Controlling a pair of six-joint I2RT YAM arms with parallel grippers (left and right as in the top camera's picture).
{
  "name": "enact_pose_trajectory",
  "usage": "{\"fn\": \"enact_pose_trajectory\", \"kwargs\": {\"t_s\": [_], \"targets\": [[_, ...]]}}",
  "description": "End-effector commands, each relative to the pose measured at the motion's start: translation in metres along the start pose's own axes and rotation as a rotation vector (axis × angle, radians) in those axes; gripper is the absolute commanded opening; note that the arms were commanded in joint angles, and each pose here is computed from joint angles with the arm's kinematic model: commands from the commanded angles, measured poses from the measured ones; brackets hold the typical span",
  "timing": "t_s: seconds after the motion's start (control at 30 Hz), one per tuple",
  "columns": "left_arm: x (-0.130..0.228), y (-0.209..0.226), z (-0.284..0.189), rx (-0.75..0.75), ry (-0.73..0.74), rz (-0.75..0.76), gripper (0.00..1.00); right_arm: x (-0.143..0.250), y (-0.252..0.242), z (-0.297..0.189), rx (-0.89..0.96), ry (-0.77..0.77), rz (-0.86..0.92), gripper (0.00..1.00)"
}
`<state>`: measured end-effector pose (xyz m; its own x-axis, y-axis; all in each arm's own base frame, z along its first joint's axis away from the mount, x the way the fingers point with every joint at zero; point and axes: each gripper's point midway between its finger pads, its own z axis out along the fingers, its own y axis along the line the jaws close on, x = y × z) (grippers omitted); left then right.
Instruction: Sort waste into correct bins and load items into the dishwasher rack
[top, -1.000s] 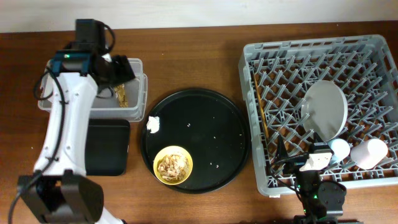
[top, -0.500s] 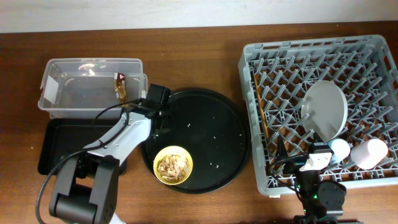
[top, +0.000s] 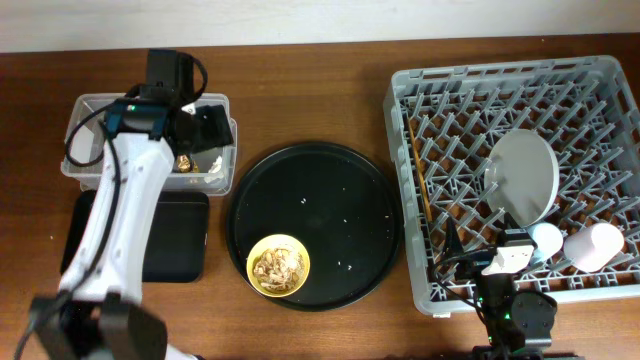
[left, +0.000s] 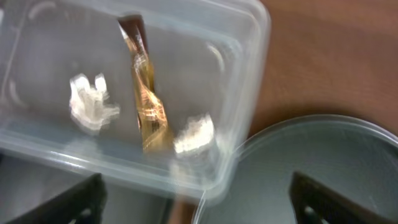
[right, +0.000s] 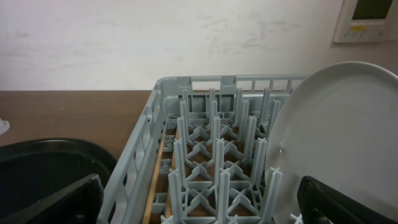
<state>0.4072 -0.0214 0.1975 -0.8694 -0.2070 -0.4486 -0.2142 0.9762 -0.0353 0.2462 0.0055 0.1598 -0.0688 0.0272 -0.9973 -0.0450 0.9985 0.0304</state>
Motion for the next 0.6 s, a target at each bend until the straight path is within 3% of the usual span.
{"fn": "enact_pose_trajectory", "kwargs": {"t_s": [0.0, 0.03, 0.07, 0.13, 0.23, 0.3, 0.4, 0.43, 0.47, 0.57], "targets": [[0.026, -0.036, -0.068, 0.137, -0.004, 0.086, 0.74, 0.002, 0.001, 0.0, -0.008, 0.004, 0.002, 0.98], [0.073, -0.054, -0.077, 0.137, 0.134, 0.151, 0.69, 0.002, 0.001, 0.0, -0.008, 0.004, 0.002, 0.98], [0.096, -0.07, -0.077, 0.142, 0.185, 0.191, 0.67, 0.002, 0.001, 0.0, -0.008, 0.004, 0.002, 0.98], [0.153, -0.105, -0.065, 0.116, 0.261, 0.268, 0.64, 0.002, 0.001, 0.0, -0.008, 0.004, 0.002, 0.98], [0.241, -0.136, -0.016, 0.107, 0.309, 0.339, 0.48, 0.002, 0.001, 0.0, -0.008, 0.004, 0.002, 0.98], [0.265, -0.141, 0.005, 0.122, 0.289, 0.393, 0.42, 0.002, 0.001, 0.0, -0.008, 0.004, 0.002, 0.98], [0.283, -0.118, 0.034, 0.03, 0.231, 0.447, 0.36, 0.002, 0.001, 0.0, -0.008, 0.004, 0.002, 0.98], [0.285, -0.118, 0.038, 0.037, 0.225, 0.445, 0.3, 0.002, 0.001, 0.0, -0.008, 0.004, 0.002, 0.98], [0.285, -0.121, 0.041, 0.053, 0.213, 0.439, 0.17, 0.002, 0.001, 0.0, -0.008, 0.004, 0.002, 0.98], [0.288, -0.12, 0.047, 0.058, 0.208, 0.438, 0.11, 0.002, 0.001, 0.0, -0.008, 0.004, 0.002, 0.98]]}}
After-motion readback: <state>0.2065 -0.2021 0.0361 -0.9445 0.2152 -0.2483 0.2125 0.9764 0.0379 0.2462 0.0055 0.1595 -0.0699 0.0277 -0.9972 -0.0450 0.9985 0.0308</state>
